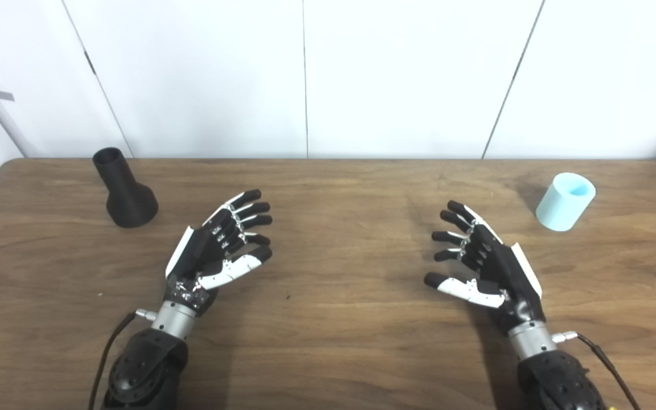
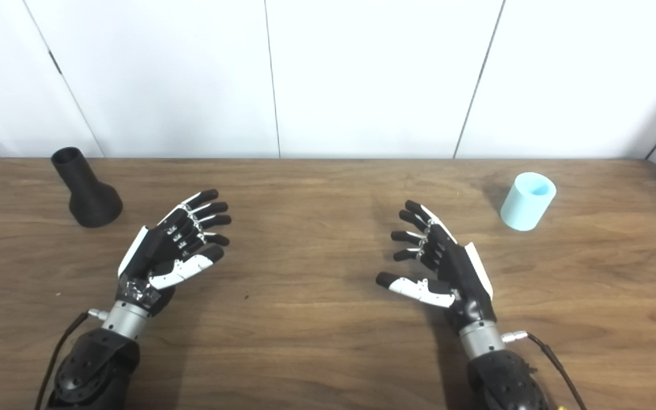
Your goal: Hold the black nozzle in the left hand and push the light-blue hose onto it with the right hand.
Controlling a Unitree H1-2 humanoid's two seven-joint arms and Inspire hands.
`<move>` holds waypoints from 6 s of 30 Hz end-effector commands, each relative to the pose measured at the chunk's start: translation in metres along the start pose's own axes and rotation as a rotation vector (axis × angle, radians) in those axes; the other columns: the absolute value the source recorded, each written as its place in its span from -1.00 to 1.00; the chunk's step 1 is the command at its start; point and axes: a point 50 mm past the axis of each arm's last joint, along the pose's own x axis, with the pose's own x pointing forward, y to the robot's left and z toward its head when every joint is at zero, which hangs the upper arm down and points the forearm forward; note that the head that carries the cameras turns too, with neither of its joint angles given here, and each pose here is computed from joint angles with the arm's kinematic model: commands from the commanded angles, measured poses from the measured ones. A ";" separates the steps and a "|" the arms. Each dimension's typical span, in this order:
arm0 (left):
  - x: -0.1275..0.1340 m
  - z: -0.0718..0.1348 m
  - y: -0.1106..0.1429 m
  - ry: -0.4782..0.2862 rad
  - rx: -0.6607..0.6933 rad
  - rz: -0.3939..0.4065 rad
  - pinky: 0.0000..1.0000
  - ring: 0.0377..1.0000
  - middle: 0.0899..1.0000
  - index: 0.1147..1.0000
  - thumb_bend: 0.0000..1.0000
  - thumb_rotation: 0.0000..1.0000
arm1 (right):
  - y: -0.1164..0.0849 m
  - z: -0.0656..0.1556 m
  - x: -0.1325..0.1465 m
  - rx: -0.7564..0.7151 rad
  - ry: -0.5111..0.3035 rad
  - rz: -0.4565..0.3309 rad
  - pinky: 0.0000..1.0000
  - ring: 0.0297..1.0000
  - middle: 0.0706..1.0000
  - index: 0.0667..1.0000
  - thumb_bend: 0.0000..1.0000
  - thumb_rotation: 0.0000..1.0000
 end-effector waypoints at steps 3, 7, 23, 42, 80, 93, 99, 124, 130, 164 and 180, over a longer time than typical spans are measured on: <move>-0.005 -0.007 0.000 -0.003 0.003 0.006 0.22 0.51 0.57 0.65 0.48 -0.68 | 0.000 0.013 0.007 0.002 -0.064 0.001 0.14 0.49 0.71 0.75 0.58 -0.63; -0.004 -0.007 0.001 -0.004 -0.006 -0.001 0.24 0.54 0.62 0.68 0.49 -0.65 | 0.000 0.013 0.007 0.003 -0.068 0.001 0.15 0.50 0.71 0.75 0.57 -0.64; -0.004 -0.008 0.001 -0.005 -0.013 -0.006 0.25 0.53 0.60 0.68 0.46 -0.70 | -0.001 0.014 0.007 -0.012 -0.066 -0.001 0.13 0.47 0.69 0.76 0.57 -0.65; 0.001 -0.013 -0.012 -0.014 -0.001 -0.009 0.22 0.52 0.58 0.65 0.50 -0.63 | -0.014 0.007 0.006 -0.009 -0.088 0.003 0.13 0.47 0.70 0.77 0.54 -0.67; -0.029 0.092 0.095 -0.264 0.481 0.786 0.61 0.74 0.80 0.73 0.43 -0.63 | -0.016 0.034 0.009 0.016 -0.076 0.000 0.19 0.51 0.73 0.85 0.24 -1.00; 0.001 0.089 0.134 -0.063 0.505 0.806 1.00 1.00 1.00 1.00 0.75 -0.43 | -0.015 0.041 0.006 0.008 -0.099 0.003 0.12 0.47 0.73 0.85 0.16 -1.00; 0.010 0.089 0.146 0.032 0.601 0.794 0.86 1.00 1.00 1.00 0.89 -0.37 | -0.016 0.042 0.003 0.004 -0.090 -0.005 0.22 0.50 0.73 0.86 0.16 -1.00; 0.035 0.049 0.173 0.380 0.886 0.581 1.00 0.99 1.00 1.00 1.00 -0.16 | -0.013 0.044 0.004 -0.019 -0.051 0.012 0.22 0.41 0.75 0.90 0.08 -1.00; 0.040 0.033 0.173 0.408 0.893 0.544 1.00 1.00 1.00 1.00 1.00 -0.19 | -0.012 0.044 0.002 -0.014 -0.051 0.007 0.12 0.36 0.76 0.91 0.10 -1.00; 0.049 -0.003 0.144 0.503 0.795 0.414 1.00 1.00 0.96 0.91 1.00 -0.29 | -0.014 0.051 -0.007 0.003 -0.059 -0.016 0.10 0.29 0.70 0.86 0.10 -1.00; 0.036 -0.024 0.145 0.464 1.044 0.570 0.91 0.22 -0.10 -0.19 0.05 -1.00 | -0.016 0.053 -0.012 -0.001 -0.041 -0.005 0.06 0.35 0.76 0.85 -0.04 -1.00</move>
